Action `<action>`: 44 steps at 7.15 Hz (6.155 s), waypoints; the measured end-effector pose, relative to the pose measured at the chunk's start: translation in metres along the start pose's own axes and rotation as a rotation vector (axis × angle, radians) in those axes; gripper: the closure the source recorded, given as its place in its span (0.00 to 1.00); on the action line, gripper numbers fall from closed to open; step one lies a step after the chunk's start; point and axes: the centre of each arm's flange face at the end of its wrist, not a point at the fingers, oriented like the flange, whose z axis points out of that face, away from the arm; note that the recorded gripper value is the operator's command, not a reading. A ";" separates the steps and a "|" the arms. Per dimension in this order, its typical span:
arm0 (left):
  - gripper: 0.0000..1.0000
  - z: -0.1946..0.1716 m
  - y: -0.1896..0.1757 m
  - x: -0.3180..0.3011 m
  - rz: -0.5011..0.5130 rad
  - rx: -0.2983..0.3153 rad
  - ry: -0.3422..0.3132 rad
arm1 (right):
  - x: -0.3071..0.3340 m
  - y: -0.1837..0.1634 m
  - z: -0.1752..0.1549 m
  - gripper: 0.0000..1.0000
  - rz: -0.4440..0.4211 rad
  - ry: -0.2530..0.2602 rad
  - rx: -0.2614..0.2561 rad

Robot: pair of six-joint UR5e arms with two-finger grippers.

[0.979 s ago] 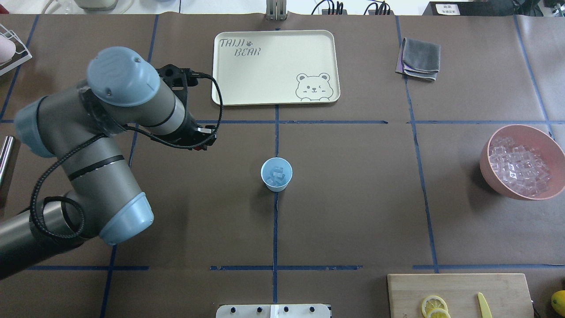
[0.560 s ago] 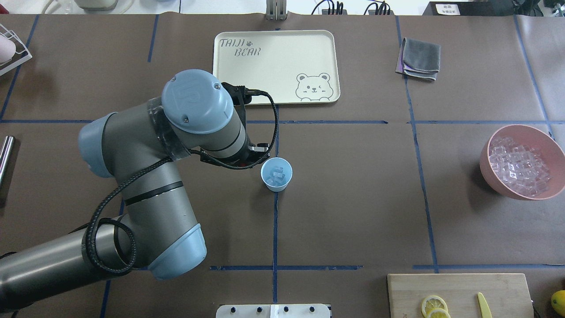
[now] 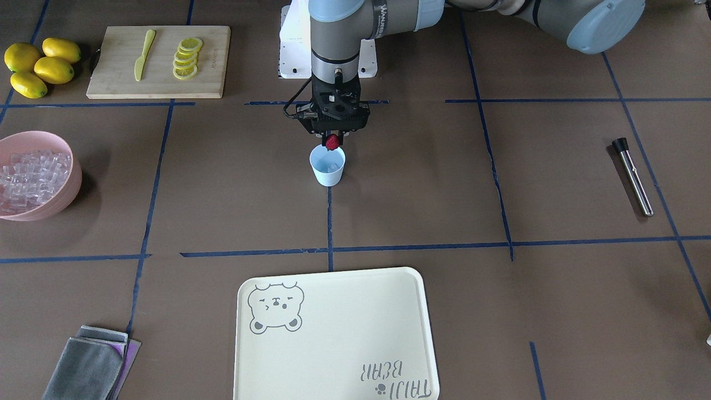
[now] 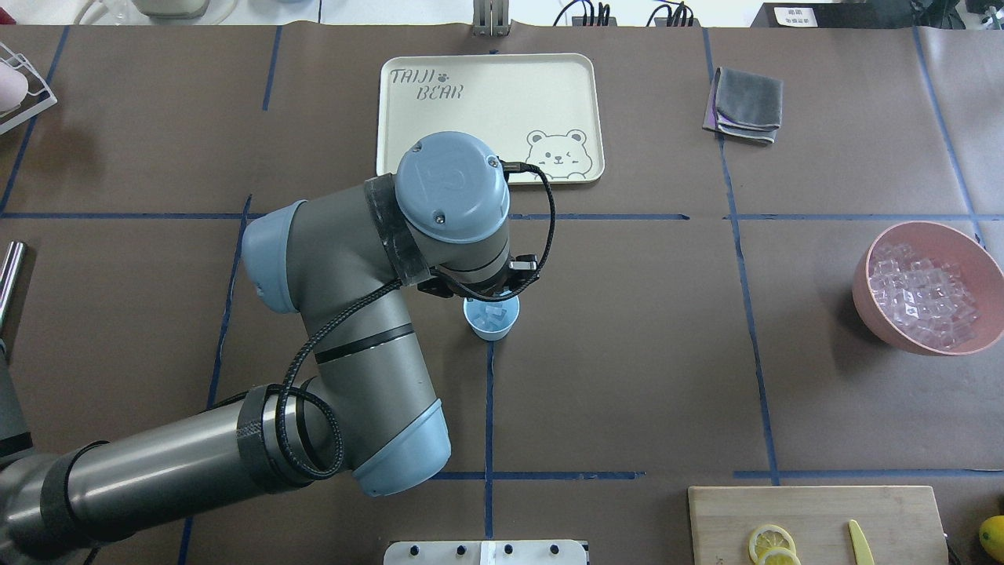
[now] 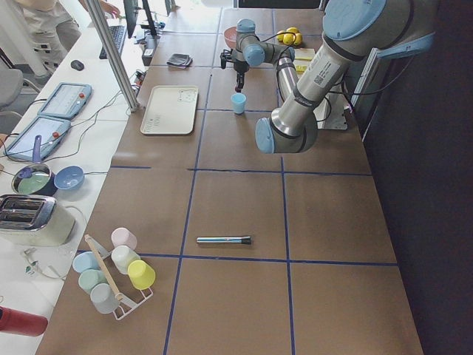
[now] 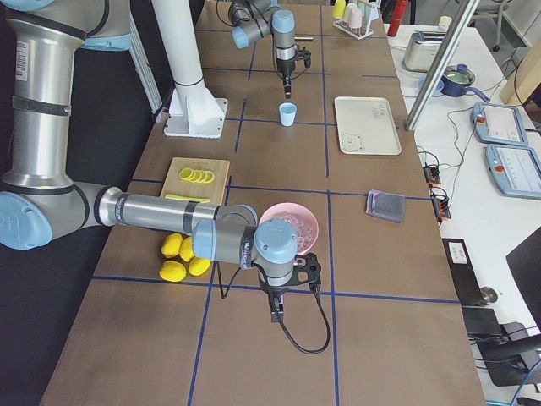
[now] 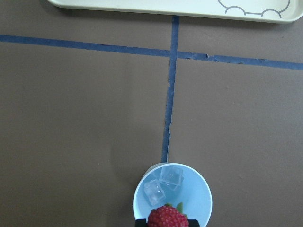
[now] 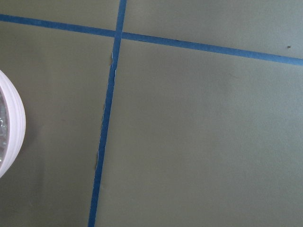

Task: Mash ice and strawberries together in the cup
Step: 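Carry the strawberry with the left gripper over the blue cup, then open the left gripper to drop the strawberry into the blue cup, then withdraw the left gripper to the table edge and grasp the metal rod, then carry the metal rod with the left gripper over the blue cup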

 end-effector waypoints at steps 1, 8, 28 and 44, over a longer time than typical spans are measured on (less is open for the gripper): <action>0.01 0.003 0.003 0.005 -0.001 -0.001 -0.004 | 0.000 0.000 0.000 0.01 0.000 0.000 0.000; 0.00 -0.001 -0.008 -0.064 0.120 0.041 -0.024 | 0.000 0.000 0.000 0.01 0.002 0.000 0.001; 0.03 0.104 -0.130 -0.728 0.231 0.036 -0.044 | -0.006 0.001 -0.006 0.01 -0.008 0.003 0.012; 1.00 -0.025 -0.161 -0.296 1.047 0.621 0.597 | -0.008 0.003 -0.007 0.01 0.009 0.002 0.014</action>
